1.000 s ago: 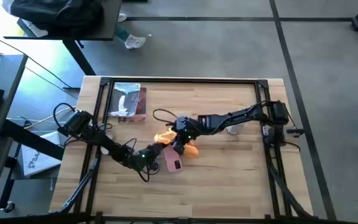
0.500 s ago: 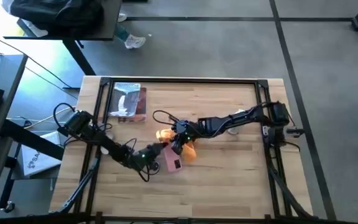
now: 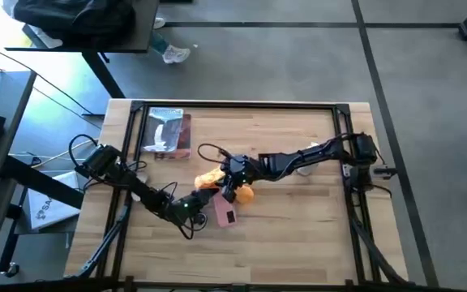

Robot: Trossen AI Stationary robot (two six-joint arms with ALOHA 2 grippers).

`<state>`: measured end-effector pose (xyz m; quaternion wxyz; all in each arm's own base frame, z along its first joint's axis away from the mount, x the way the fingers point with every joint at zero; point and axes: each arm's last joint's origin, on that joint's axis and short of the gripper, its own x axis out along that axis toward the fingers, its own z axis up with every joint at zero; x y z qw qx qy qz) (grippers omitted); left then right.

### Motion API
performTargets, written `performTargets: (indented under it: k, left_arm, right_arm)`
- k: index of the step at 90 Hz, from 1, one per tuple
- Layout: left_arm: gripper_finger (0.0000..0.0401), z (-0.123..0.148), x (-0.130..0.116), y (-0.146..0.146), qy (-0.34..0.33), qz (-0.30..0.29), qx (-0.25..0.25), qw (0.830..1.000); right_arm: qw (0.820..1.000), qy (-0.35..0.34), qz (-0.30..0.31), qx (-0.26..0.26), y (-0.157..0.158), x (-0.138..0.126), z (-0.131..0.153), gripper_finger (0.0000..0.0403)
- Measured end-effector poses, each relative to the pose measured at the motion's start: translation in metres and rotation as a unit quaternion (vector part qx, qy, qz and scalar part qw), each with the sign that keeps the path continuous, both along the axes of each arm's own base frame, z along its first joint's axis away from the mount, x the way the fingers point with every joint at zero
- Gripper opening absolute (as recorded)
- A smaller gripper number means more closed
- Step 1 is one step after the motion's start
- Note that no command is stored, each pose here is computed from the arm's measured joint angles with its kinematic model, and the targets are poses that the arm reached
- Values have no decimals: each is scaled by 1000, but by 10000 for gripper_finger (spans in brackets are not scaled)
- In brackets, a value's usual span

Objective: Apply microfiber cloth
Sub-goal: Wipe the front and back of the cellphone with the yellow microfiber cloth

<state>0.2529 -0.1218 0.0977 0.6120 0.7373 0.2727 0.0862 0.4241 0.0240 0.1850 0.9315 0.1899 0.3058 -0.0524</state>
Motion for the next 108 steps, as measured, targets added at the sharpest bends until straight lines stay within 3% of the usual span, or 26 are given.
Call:
performTargets:
  k: [13,38,51,108]
  left_arm:
    - [12,1,-2,-3,-9,10,4,1000]
    - [12,7,-4,-10,-45,16,-11,999]
    - [12,10,-3,-10,-58,15,-21,998]
    - [12,18,12,-6,-68,29,-19,997]
  right_arm:
    - [999,-29,-26,-31,10,1,2,0]
    - [992,-102,-76,-24,25,-12,-17,0]
    - [988,-113,-89,-53,32,-20,-25,0]
    - [985,-134,-70,-85,34,-23,-26,0]
